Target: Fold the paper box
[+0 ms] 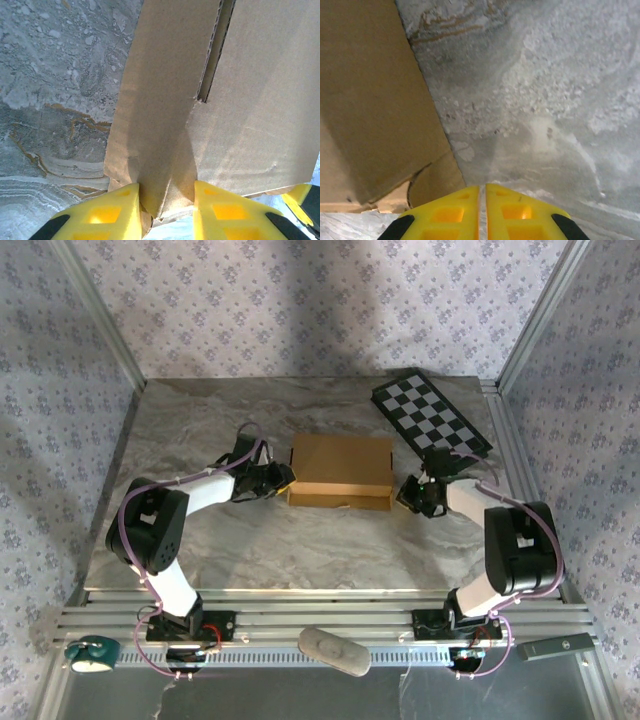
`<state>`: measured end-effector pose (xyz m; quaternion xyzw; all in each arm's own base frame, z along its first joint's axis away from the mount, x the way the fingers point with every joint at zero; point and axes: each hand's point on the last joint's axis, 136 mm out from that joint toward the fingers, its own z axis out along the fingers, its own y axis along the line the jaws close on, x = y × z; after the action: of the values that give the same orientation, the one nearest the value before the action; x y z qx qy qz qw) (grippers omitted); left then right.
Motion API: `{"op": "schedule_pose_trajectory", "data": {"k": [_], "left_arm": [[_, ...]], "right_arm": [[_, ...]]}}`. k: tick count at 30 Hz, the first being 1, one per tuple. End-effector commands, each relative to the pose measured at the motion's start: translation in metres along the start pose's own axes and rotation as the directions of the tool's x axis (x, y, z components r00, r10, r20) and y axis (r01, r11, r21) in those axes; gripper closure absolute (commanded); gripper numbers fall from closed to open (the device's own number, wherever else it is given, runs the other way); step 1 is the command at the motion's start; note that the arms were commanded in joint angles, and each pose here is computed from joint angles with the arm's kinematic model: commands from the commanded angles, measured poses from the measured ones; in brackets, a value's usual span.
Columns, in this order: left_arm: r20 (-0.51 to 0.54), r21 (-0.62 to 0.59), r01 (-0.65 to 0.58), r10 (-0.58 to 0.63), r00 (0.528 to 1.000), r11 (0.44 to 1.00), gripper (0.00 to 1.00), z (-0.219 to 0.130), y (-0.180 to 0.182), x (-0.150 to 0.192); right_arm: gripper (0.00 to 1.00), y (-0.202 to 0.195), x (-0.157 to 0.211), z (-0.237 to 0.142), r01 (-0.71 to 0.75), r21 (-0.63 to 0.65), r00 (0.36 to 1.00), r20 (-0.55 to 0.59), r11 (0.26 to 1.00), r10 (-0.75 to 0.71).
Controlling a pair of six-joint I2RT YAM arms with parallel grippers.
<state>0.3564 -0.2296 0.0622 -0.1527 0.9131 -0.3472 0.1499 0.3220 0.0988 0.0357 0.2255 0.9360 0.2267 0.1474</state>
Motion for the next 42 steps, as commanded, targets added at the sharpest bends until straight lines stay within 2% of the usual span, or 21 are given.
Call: {"op": "schedule_pose_trajectory", "data": {"k": [1,13,24,42], "left_arm": [[-0.027,-0.063,-0.006,0.004,1.000,0.998,0.73,0.006,0.014,0.007],[-0.029,-0.058,-0.003,0.001,1.000,0.998,0.73,0.008,0.012,0.005],[-0.031,-0.056,-0.001,-0.001,1.000,0.998,0.73,0.009,0.011,0.005],[-0.030,-0.060,0.000,-0.001,1.000,0.998,0.73,0.009,0.012,0.005]], "right_arm": [[0.87,0.012,-0.016,-0.001,-0.005,-0.039,1.000,0.029,0.999,0.006],[0.87,0.026,-0.018,-0.004,-0.040,-0.106,0.998,0.036,0.994,0.044],[1.00,0.030,-0.015,-0.004,-0.073,-0.136,0.997,0.030,0.988,0.078],[1.00,0.027,0.001,-0.004,-0.089,-0.137,0.996,0.018,0.987,0.093]]}}
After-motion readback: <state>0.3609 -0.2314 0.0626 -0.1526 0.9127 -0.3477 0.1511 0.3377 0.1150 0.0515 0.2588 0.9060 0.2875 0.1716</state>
